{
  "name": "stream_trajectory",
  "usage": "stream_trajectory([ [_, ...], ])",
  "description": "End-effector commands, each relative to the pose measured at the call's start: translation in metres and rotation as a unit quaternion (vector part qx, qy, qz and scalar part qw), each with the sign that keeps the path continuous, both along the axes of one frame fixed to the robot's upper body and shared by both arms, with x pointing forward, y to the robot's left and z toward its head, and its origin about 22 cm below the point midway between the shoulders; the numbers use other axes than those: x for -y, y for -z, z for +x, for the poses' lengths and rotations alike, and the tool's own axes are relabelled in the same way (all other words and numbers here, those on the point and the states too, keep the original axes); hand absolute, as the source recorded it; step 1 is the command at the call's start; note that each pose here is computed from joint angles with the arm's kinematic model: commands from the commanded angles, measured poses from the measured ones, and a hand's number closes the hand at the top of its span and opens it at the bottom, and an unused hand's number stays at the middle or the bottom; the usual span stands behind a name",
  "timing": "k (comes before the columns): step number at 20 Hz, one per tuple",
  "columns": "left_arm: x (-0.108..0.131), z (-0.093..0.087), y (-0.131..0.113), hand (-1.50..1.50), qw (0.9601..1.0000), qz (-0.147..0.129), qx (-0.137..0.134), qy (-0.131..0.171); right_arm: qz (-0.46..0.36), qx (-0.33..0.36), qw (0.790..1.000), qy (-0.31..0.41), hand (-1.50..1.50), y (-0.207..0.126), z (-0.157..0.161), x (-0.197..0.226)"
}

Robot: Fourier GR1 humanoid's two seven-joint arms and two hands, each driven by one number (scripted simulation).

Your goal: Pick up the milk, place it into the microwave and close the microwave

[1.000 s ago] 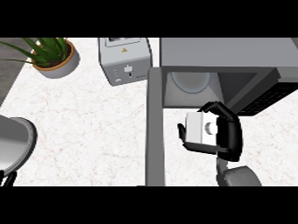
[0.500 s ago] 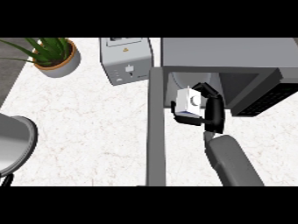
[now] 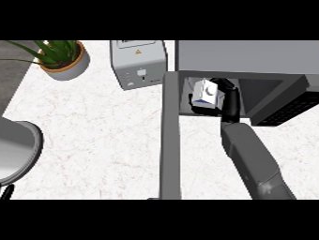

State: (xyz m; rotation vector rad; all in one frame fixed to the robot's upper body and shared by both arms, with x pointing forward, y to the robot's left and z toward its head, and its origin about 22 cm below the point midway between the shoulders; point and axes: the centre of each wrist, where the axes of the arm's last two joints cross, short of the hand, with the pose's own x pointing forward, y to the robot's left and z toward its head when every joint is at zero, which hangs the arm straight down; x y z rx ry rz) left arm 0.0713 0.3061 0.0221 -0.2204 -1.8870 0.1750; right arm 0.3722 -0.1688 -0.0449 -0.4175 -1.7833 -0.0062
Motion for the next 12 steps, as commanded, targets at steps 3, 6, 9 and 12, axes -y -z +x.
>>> stream_trajectory([
  [3,-0.009,0.005,-0.006,-1.50,0.9999,0.012,0.005,0.011,-0.057,-0.010,0.998,0.023,1.50,0.001,0.015,0.004],
  [6,-0.015,0.005,-0.002,-1.50,0.9998,0.008,0.000,0.016,-0.072,-0.014,0.997,0.028,1.50,-0.013,0.027,0.019],
  [9,-0.009,0.008,0.008,-1.50,0.9998,0.005,0.002,0.020,-0.105,-0.006,0.994,0.032,1.50,0.002,0.018,0.030],
  [12,-0.007,0.006,0.005,-1.50,0.9998,0.008,0.002,0.016,-0.137,0.013,0.990,0.044,1.50,-0.016,0.030,0.049],
])
